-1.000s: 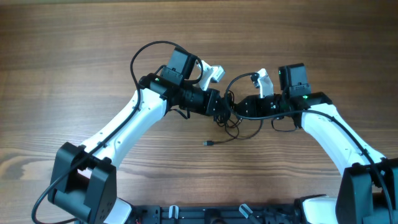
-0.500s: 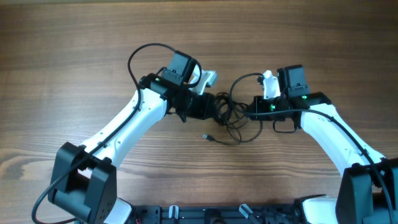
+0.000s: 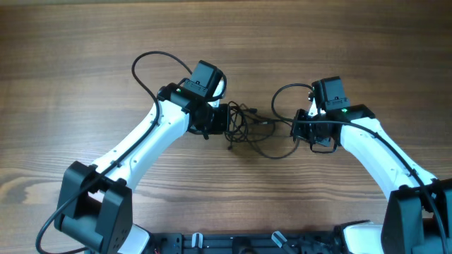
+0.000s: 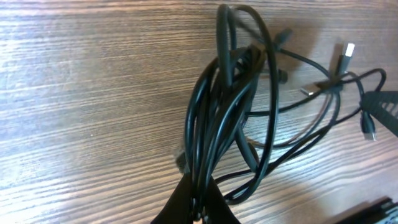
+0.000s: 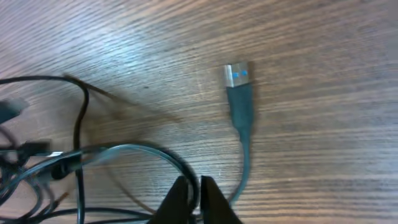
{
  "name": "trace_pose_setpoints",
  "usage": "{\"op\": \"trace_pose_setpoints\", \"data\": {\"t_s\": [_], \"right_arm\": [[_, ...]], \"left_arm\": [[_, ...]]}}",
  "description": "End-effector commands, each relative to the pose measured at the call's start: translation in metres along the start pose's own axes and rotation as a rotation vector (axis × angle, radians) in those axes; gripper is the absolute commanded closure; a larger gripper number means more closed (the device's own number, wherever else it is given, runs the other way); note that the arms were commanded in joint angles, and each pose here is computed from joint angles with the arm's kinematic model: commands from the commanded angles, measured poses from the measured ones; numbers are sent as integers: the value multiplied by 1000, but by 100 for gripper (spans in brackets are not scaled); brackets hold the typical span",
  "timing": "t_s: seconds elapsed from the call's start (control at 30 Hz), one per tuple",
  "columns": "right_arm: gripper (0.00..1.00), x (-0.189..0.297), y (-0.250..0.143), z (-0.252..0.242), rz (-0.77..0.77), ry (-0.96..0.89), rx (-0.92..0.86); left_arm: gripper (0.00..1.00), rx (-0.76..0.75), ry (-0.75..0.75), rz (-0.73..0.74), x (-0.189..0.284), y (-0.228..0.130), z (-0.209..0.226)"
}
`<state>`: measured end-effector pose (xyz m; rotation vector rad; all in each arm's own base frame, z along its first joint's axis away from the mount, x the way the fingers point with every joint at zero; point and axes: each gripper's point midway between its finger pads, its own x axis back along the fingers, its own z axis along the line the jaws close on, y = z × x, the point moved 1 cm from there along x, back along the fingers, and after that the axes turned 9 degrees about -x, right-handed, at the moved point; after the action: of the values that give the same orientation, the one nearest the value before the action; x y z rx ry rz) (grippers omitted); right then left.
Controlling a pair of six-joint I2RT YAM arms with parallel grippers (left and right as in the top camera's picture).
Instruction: Untangle cables
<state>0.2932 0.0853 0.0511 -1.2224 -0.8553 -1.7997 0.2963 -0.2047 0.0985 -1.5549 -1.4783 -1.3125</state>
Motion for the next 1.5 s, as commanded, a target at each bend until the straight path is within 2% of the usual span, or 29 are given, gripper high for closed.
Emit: {"op": "trace_pose_setpoints", "data": {"t_s": [0.0, 0.1, 0.23, 0.4, 0.57, 0.6, 0.63, 0.7, 0.77, 0.93, 1.03, 1.13, 1.3, 1.47], "right_arm": [[66, 0, 16, -19, -69, -105, -40], [56, 0, 15, -18, -67, -102, -42], [50, -1, 13, -9, -45, -49, -30], [47, 1, 2, 26, 33, 152, 142], [47, 2, 1, 32, 42, 189, 167], [47, 2, 1, 32, 42, 189, 167], [47, 2, 1, 32, 42, 189, 166], [47, 2, 1, 32, 41, 189, 167], [47, 2, 1, 32, 42, 189, 166], [47, 2, 1, 32, 41, 189, 167], [46, 2, 1, 32, 41, 188, 166], [46, 2, 1, 32, 42, 188, 166], [46, 2, 1, 32, 42, 188, 166], [46, 2, 0, 32, 42, 188, 166]], "left_arm": [[96, 61, 86, -29, 6, 5, 22], [96, 59, 76, -28, 6, 5, 20], [96, 50, 15, -27, 5, 6, 10], [96, -24, -157, -37, 7, 12, -20], [96, -97, -311, -46, 14, 15, -45], [90, -115, -323, -46, 14, 15, -47], [60, -129, -321, -47, 14, 14, -47], [11, -123, -280, -49, 12, 14, -40], [0, -111, -195, -55, 9, 15, -26], [0, -11, 60, -67, 6, 15, 16], [3, 42, 154, -81, 8, 15, 32], [18, 55, 161, -92, 8, 18, 33], [27, 55, 159, -84, 6, 16, 33], [29, 57, 134, -57, -3, 14, 31]]}}
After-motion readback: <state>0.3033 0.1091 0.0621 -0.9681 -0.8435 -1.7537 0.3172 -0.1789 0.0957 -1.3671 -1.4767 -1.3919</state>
